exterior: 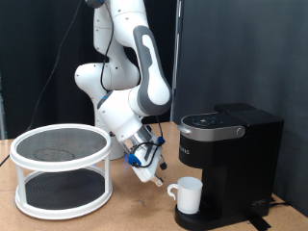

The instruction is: Make a cup of coffee with the keurig machine

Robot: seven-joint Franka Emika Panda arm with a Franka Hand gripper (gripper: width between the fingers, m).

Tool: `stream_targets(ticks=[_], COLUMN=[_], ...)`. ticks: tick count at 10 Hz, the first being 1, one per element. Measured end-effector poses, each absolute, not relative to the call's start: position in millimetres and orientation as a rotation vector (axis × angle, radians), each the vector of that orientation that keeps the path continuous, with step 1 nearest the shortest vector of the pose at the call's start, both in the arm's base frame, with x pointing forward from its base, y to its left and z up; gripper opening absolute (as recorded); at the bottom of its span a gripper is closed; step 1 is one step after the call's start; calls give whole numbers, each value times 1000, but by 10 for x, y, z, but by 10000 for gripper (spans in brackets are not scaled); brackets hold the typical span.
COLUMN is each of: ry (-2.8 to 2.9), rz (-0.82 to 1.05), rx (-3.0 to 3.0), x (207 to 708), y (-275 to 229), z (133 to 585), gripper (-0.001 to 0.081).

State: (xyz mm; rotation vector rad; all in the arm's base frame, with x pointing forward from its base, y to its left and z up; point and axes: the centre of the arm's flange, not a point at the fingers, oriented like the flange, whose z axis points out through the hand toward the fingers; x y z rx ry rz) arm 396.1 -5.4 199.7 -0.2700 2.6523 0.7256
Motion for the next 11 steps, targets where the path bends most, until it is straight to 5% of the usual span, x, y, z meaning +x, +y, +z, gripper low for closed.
stream_targets(ticks=[11], ry=[2666], rz=[742], rx=[-238], x=[4159], y=[138], z=[1857], gripper=[734])
